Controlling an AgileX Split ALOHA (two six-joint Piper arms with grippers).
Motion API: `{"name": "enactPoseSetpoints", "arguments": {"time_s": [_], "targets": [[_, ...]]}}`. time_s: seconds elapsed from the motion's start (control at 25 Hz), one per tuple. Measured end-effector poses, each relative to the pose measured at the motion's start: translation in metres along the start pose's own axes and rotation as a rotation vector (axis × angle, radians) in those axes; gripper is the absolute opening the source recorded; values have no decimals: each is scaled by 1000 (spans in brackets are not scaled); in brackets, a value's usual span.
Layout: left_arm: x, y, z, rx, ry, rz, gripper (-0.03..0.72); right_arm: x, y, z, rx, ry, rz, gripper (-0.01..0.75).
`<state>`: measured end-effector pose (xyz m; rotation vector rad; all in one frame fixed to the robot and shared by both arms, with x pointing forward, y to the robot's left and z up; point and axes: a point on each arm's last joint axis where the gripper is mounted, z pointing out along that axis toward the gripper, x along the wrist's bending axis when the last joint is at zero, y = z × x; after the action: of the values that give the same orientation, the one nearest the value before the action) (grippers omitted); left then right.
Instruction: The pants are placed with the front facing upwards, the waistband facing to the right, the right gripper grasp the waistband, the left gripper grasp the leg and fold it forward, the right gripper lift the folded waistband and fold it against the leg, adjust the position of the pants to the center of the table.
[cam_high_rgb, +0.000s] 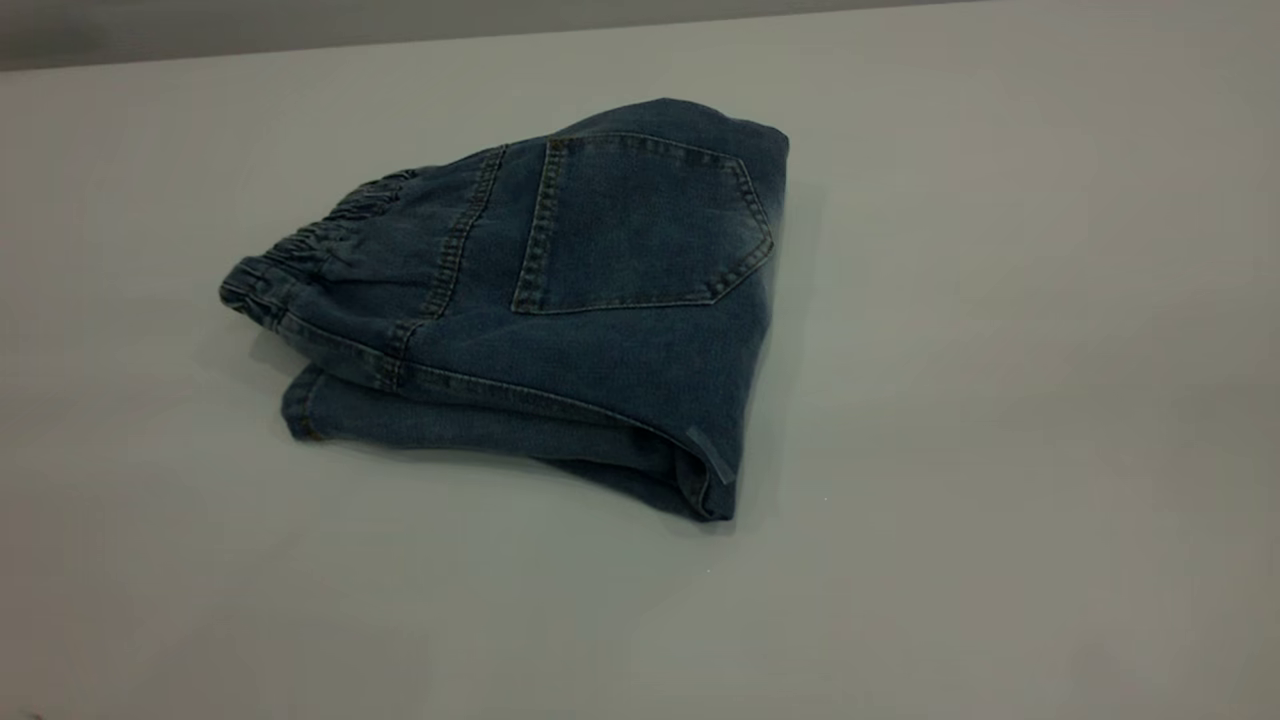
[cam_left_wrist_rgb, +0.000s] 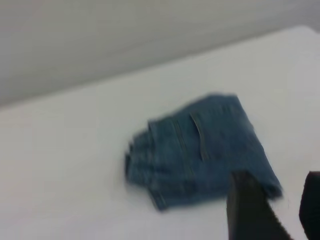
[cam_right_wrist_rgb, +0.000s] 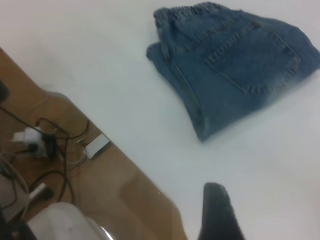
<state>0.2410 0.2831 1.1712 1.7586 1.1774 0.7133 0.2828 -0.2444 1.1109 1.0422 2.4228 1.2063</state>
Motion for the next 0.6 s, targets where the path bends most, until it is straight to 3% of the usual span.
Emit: {"name": "enactPoseSetpoints", "arguments": {"time_s": [0.28,0.6], "targets": [[-5,-43,-6,-5,0,-26,258,-6,-65,9,32,-14,9,371],[6,-82,15,-5,113,-58,258,-8,-79,-5,-67,-21,33,371]]}}
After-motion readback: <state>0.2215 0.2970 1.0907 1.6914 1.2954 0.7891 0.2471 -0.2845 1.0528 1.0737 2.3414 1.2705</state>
